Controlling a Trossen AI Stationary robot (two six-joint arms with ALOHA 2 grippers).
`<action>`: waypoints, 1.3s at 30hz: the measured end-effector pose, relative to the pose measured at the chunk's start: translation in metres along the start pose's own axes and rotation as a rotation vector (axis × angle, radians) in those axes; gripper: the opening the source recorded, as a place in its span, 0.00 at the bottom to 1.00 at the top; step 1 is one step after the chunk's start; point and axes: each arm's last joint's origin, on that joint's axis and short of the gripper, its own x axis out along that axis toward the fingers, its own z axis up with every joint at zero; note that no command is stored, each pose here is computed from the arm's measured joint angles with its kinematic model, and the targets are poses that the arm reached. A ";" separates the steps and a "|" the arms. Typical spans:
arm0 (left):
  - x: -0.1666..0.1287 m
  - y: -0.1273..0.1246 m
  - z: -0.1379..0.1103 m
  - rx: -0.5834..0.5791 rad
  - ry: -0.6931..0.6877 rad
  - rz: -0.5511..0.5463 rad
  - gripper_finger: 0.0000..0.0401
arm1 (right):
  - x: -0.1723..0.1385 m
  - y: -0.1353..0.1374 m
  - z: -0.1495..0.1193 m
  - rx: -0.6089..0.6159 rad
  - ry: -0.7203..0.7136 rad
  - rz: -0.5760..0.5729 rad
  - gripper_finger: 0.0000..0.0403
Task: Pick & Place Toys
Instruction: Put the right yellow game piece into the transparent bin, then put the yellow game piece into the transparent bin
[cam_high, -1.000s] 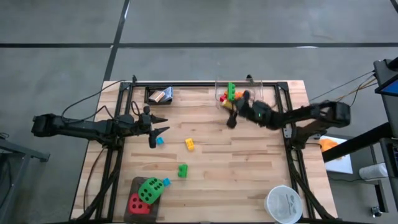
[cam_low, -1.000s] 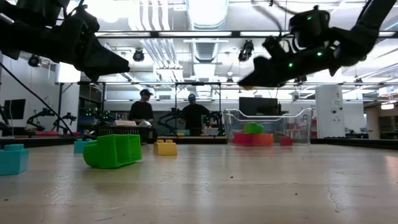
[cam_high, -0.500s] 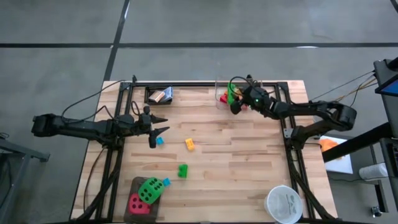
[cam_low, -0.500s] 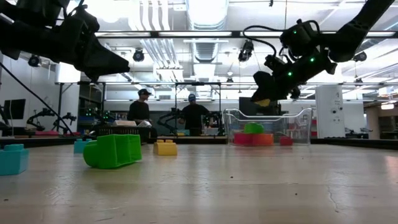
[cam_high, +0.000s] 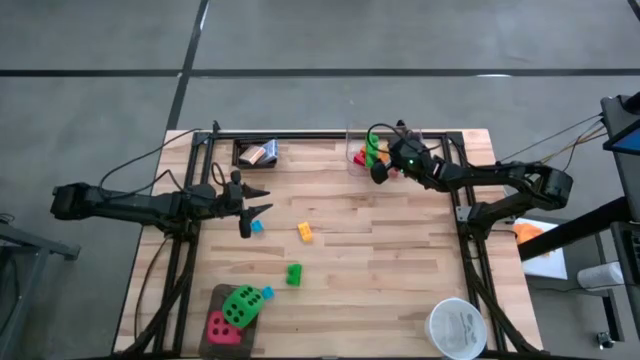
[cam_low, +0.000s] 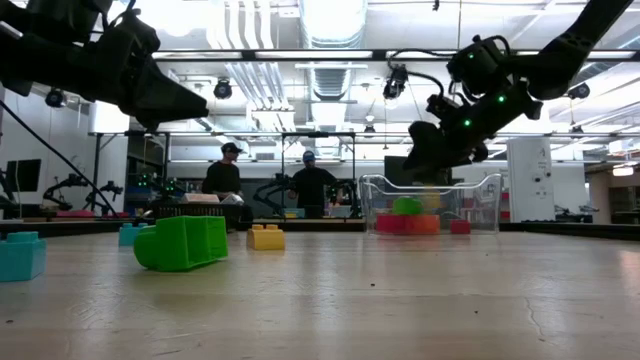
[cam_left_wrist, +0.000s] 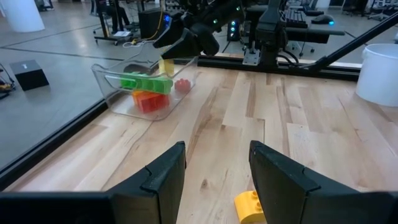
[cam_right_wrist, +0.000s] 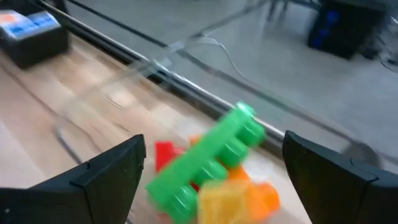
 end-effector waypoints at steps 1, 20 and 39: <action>0.000 0.000 0.000 0.000 0.002 0.000 0.44 | 0.000 0.000 0.000 0.003 0.020 -0.019 0.92; 0.000 0.000 0.000 0.000 0.002 0.000 0.44 | -0.021 0.081 0.021 -0.149 -0.035 0.479 0.92; 0.000 0.000 0.000 -0.004 0.001 0.000 0.44 | 0.002 0.250 -0.041 -0.192 0.249 0.558 0.92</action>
